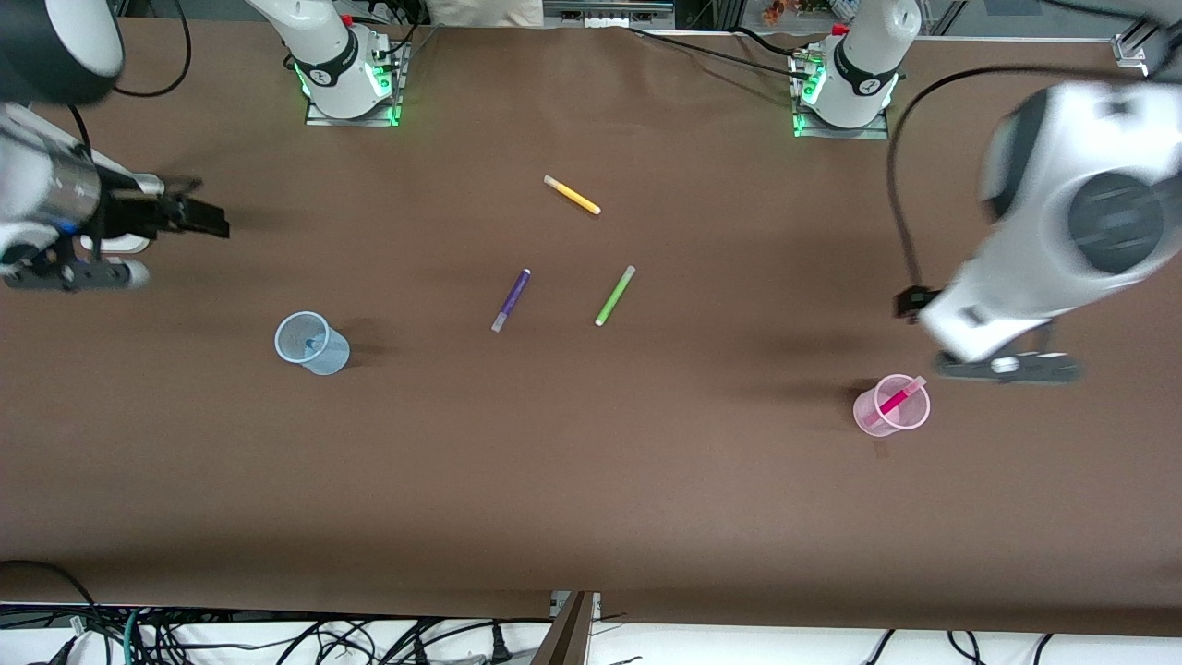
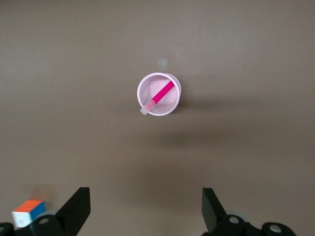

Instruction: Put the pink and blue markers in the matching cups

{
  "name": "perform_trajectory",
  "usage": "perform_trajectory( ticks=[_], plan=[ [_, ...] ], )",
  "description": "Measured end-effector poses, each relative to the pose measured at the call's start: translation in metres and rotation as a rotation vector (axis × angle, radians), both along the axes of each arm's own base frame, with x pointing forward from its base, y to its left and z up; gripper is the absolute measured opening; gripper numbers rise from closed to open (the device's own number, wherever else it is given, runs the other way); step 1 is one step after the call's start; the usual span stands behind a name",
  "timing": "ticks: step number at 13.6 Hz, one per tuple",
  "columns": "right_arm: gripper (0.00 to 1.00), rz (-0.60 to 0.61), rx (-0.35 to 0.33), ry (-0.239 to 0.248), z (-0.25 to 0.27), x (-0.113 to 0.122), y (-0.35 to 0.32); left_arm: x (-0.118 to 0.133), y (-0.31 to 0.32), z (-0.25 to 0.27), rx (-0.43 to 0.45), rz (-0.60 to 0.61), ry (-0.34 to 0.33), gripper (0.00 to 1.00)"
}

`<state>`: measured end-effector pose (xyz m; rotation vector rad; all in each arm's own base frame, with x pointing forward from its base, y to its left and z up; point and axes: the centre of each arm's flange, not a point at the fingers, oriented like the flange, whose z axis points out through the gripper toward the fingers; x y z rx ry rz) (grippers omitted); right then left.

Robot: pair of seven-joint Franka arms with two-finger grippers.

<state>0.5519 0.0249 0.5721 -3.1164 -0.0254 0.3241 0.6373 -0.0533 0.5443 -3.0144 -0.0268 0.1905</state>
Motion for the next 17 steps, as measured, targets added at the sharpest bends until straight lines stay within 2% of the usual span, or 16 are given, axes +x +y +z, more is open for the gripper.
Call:
perform_trajectory(
  ticks=[3, 5, 7, 9, 11, 17],
  plan=[
    [1.00, -0.008, -0.014, -0.023, 0.038, -0.030, -0.007, -0.021, 0.063, 0.059, -0.082, 0.090, -0.088, 1.00],
    [1.00, -0.028, -0.014, -0.031, 0.042, -0.032, -0.017, -0.046, 0.066, 0.082, -0.084, 0.094, -0.124, 1.00],
    [1.00, -0.053, -0.017, -0.031, 0.042, -0.032, -0.021, -0.068, 0.059, 0.077, -0.085, 0.079, -0.191, 1.00],
    [1.00, -0.112, -0.029, -0.032, 0.042, -0.032, -0.021, -0.080, 0.056, 0.055, -0.085, 0.071, -0.198, 1.00],
    [1.00, -0.135, -0.033, -0.034, 0.043, -0.032, -0.021, -0.080, 0.055, 0.039, -0.085, 0.047, -0.185, 1.00],
    [1.00, -0.150, -0.034, -0.048, 0.048, -0.026, -0.024, -0.079, 0.055, 0.037, -0.079, -0.007, -0.193, 1.00]
  ],
)
